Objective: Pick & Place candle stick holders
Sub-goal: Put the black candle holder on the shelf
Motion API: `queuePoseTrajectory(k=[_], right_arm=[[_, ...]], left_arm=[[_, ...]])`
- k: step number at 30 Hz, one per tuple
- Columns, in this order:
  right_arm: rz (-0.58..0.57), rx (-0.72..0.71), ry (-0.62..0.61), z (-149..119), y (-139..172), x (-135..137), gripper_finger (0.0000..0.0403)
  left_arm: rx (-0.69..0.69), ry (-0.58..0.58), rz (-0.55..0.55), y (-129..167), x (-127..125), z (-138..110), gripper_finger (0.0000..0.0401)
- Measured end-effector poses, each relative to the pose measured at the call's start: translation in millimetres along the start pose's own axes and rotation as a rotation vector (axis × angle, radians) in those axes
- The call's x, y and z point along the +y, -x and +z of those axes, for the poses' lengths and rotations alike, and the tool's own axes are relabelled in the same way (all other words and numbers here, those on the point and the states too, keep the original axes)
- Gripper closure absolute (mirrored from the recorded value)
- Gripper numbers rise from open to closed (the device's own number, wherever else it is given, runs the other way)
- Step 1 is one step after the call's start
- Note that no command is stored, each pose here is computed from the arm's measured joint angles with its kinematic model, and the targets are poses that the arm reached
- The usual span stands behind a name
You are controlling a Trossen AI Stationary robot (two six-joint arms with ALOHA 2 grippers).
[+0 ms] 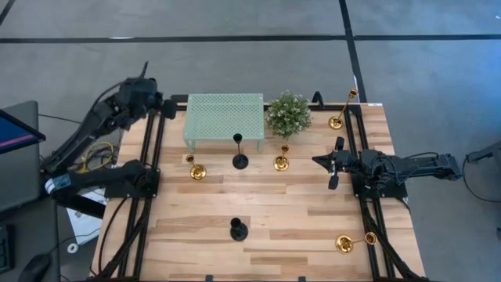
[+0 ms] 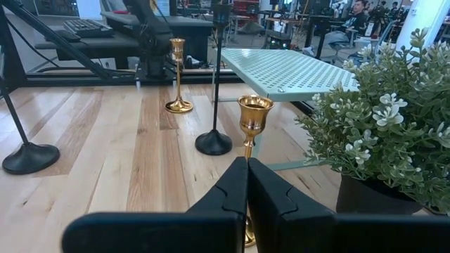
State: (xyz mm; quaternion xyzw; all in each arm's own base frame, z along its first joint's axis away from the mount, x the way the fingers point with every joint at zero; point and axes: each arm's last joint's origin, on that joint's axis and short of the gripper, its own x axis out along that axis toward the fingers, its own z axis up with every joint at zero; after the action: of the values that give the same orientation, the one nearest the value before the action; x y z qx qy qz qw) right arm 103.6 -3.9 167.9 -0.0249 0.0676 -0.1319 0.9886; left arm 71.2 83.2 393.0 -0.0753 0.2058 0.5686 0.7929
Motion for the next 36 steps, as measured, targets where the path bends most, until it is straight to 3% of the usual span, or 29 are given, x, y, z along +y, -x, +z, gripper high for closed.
queuePoseTrajectory(k=[4, 15, 25, 36], right_arm=[[0.000, 0.000, 0.000, 0.0, 0.0, 0.0, 0.0403], [0.000, 0.000, 0.003, 0.0, 0.0, 0.0, 0.0403], [0.000, 0.000, 0.002, 0.0, 0.0, 0.0, 0.0403], [0.000, 0.000, 0.003, 0.0, 0.0, 0.0, 0.0403]], left_arm=[[0.024, -0.032, -0.081, -11.8, -11.3, 23.6, 0.0388], [0.027, -0.104, -0.149, -31.3, -30.3, 60.6, 0.0388], [0.081, -0.124, -0.199, -64.7, -50.5, 65.6, 0.0388], [0.068, -0.103, -0.253, -73.1, -53.9, 68.8, 0.0388]])
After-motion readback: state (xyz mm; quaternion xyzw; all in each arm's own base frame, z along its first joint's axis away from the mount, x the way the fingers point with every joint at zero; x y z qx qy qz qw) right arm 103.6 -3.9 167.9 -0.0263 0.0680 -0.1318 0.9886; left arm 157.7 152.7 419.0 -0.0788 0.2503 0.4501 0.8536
